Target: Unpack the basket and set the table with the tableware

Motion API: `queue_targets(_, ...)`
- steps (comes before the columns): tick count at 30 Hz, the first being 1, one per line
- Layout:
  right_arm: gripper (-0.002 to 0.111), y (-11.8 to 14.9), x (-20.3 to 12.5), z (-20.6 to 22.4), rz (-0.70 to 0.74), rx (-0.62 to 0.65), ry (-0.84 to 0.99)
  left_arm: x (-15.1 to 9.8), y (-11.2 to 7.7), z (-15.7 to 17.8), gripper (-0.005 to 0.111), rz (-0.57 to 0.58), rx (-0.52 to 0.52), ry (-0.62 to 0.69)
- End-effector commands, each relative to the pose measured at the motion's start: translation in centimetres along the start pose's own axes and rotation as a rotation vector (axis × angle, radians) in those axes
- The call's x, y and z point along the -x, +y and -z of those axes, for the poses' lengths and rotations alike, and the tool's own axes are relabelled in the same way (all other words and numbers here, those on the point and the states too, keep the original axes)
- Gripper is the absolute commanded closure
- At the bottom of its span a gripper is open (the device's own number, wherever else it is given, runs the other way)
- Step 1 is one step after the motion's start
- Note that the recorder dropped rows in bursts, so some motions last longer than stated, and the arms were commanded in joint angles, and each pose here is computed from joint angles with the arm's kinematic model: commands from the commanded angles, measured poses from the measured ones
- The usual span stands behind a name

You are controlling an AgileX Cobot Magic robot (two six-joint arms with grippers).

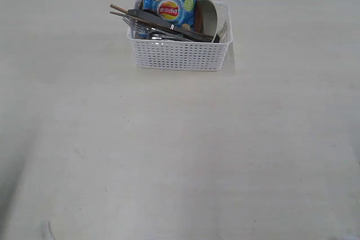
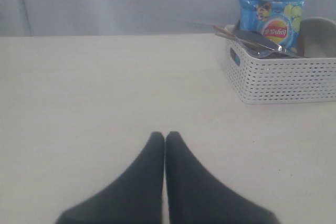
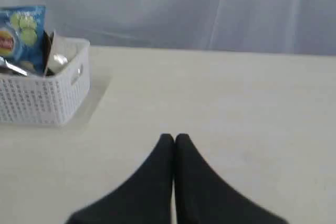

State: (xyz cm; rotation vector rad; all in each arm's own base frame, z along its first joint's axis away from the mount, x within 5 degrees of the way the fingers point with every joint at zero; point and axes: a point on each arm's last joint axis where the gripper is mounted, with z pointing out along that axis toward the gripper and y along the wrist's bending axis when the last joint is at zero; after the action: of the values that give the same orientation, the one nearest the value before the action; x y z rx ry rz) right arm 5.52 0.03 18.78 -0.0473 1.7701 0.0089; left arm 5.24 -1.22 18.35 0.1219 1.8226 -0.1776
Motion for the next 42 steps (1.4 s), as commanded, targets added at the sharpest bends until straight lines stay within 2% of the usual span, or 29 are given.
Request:
queue_targets(1,0.108,0.3,2.3,0.4,0.015,0.028,-0.263,-0.1,0.0,0.0,0.107,-0.005,-0.006,-0.001)
queue_targets(5,0.108,0.5,3.6,0.8,0.015,0.051,-0.419,-0.1,0.0,0.0,0.107,-0.005,-0.006,-0.001)
queue_targets(11,0.108,0.6,4.5,1.3,-0.005,0.068,-0.522,-0.1,0.0,0.0,0.107,-0.005,-0.006,-0.001)
queue_targets(14,0.108,0.7,5.3,1.8,-0.002,0.083,-0.630,-0.1,0.0,0.0,0.107,-0.005,-0.006,-0.001)
queue_targets(15,0.108,0.8,5.8,2.2,-0.023,0.100,-0.704,-0.1,0.0,0.0,0.107,-0.005,-0.006,-0.001)
queue_targets(16,0.108,0.8,5.8,2.2,-0.053,0.110,-0.697,-0.1,0.0,0.0,0.107,-0.005,-0.006,-0.001)
queue_targets(17,0.108,0.7,6.7,2.5,-0.118,0.119,-0.656,-0.1,0.0,0.0,0.107,-0.005,-0.006,-0.001)
queue_targets(20,0.108,0.4,9.0,2.8,-0.125,0.086,-0.544,-0.1,0.0,0.0,0.107,-0.005,-0.006,-0.001)
queue_targets(22,0.108,0.3,11.6,2.1,-0.127,0.075,-0.478,-0.1,0.0,0.0,0.107,-0.005,-0.006,-0.001)
queue_targets(24,0.108,0.2,14.4,-0.8,-0.123,0.053,-0.311,-0.1,0.0,0.0,0.107,-0.005,-0.006,-0.001)
queue_targets(27,0.108,0.9,16.1,-6.3,-0.063,0.061,-0.018,-0.1,0.0,0.0,0.107,-0.005,-0.006,-0.001)
queue_targets(30,0.108,4.4,15.5,-12.2,0.139,0.178,0.366,-0.1,0.0,0.0,0.107,-0.005,-0.006,-0.001)
queue_targets(32,0.108,7.5,13.5,-15.4,0.307,0.260,0.665,-0.1,0.0,0.0,0.107,-0.002,-0.007,-0.001)
queue_targets(34,0.108,9.2,12.6,-16.9,0.404,0.300,0.796,-0.1,0.0,0.0,0.107,-0.002,-0.007,-0.001)
queue_targets(38,0.108,11.9,11.6,-19.3,0.497,0.334,0.961,-0.1,0.0,0.0,0.107,-0.002,-0.007,-0.001)
queue_targets(42,0.108,13.3,11.9,-21.2,0.484,0.352,0.953,-0.1,0.0,0.0,0.107,-0.002,-0.007,-0.001)
